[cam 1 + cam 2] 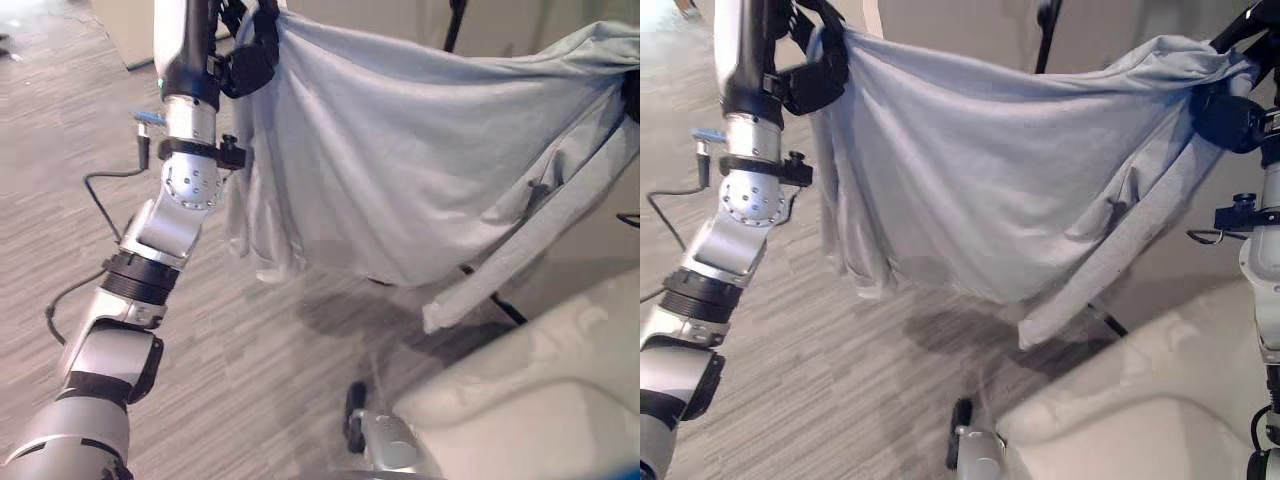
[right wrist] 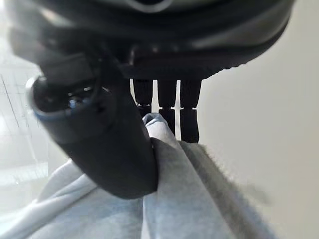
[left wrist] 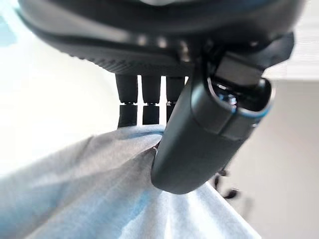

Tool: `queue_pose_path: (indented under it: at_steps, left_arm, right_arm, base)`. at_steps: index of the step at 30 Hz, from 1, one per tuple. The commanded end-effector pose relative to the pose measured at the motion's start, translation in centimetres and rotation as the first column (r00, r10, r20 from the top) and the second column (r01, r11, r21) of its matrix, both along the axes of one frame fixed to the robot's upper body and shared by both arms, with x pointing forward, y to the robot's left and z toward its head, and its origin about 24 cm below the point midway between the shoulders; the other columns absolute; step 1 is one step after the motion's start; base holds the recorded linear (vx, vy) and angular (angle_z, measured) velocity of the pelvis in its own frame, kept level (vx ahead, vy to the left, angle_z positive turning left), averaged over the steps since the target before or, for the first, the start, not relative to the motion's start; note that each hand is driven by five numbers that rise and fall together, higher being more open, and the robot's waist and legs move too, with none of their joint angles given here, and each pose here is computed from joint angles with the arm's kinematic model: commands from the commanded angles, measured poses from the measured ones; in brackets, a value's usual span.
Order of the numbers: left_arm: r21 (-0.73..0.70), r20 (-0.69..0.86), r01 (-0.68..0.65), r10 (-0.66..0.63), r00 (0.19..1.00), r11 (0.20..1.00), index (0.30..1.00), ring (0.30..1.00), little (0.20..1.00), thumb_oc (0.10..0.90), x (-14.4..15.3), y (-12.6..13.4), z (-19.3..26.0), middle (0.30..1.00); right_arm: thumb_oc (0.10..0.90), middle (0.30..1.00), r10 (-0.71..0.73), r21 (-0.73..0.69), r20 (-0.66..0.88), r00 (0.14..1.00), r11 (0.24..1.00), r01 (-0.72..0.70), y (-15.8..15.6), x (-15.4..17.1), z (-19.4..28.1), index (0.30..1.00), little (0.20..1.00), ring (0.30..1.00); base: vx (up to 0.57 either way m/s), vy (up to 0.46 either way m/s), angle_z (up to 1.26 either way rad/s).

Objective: Hang the clothes on the sofa on the clothes rack.

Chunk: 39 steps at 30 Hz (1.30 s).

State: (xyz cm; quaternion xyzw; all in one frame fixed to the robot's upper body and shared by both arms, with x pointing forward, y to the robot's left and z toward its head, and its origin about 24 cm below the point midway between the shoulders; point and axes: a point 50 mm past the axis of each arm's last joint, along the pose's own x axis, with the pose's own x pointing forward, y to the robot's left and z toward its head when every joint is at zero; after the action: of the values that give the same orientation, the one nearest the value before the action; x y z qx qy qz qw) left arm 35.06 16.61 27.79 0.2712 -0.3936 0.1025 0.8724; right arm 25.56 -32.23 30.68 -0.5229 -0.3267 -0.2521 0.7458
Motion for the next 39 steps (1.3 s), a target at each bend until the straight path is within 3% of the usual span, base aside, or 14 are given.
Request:
queue_pose_path:
  at_steps: [1,8,16,23,27,31,33,39]
  left_arm:
    - [-0.049,0.265,0.054,-0.04,0.964,0.997,0.3,0.3,0.3,0.4,-2.6,0.7,5.8,0.3]
    - [-0.041,0.335,-0.03,0.042,0.941,0.999,0.3,0.3,0.3,0.4,-4.4,3.2,6.1,0.3]
    - [-0.023,0.433,0.162,-0.136,0.891,0.986,0.3,0.3,0.3,0.4,-8.5,3.1,6.1,0.3]
    - [0.006,0.45,0.208,-0.189,0.873,0.978,0.3,0.3,0.3,0.4,-9.9,3.0,6.2,0.3]
    - [0.032,0.482,0.211,-0.2,0.853,0.977,0.3,0.3,0.3,0.4,-10.8,3.0,7.0,0.3]
    - [0.026,0.515,0.136,-0.13,0.847,0.99,0.3,0.3,0.3,0.4,-11.8,4.6,7.0,0.3]
    - [-0.019,0.497,0.099,-0.077,0.864,0.995,0.3,0.3,0.3,0.4,-11.6,5.9,6.4,0.3]
    - [-0.102,0.471,0.135,-0.072,0.879,0.986,0.3,0.3,0.3,0.4,-10.9,6.3,5.7,0.3]
  right_arm:
    - [0.4,0.3,0.044,-0.025,0.185,0.982,0.999,-0.04,0.7,-1.5,3.7,0.3,0.3,0.3]
    - [0.4,0.3,0.036,-0.072,0.15,0.988,0.997,-0.025,1.5,0.0,3.3,0.3,0.3,0.3]
    - [0.4,0.3,0.09,-0.001,0.152,0.984,0.996,-0.091,2.0,0.8,3.1,0.3,0.3,0.3]
    - [0.4,0.3,0.064,0.016,0.158,0.985,0.998,-0.067,1.5,0.6,2.8,0.3,0.3,0.3]
    - [0.4,0.3,0.102,0.007,0.215,0.971,0.994,-0.106,2.7,0.7,3.7,0.3,0.3,0.3]
    - [0.4,0.3,0.101,-0.005,0.213,0.972,0.995,-0.102,3.1,0.7,3.9,0.3,0.3,0.3]
    - [0.4,0.3,0.15,-0.026,0.197,0.969,0.989,-0.147,3.9,1.0,4.2,0.3,0.3,0.3]
    - [0.4,0.3,0.258,-0.062,0.234,0.937,0.966,-0.251,5.6,0.6,6.1,0.3,0.3,0.3]
  base:
    - [0.38,-0.046,-0.5]
    - [0.26,0.134,-0.77]
    - [0.18,0.17,-1.05]
    - [-0.01,0.106,-0.4]
    - [-0.05,-0.196,-0.66]
    - [0.07,-0.369,-0.75]
    - [0.12,-0.686,-0.33]
    - [0.01,-0.394,-0.24]
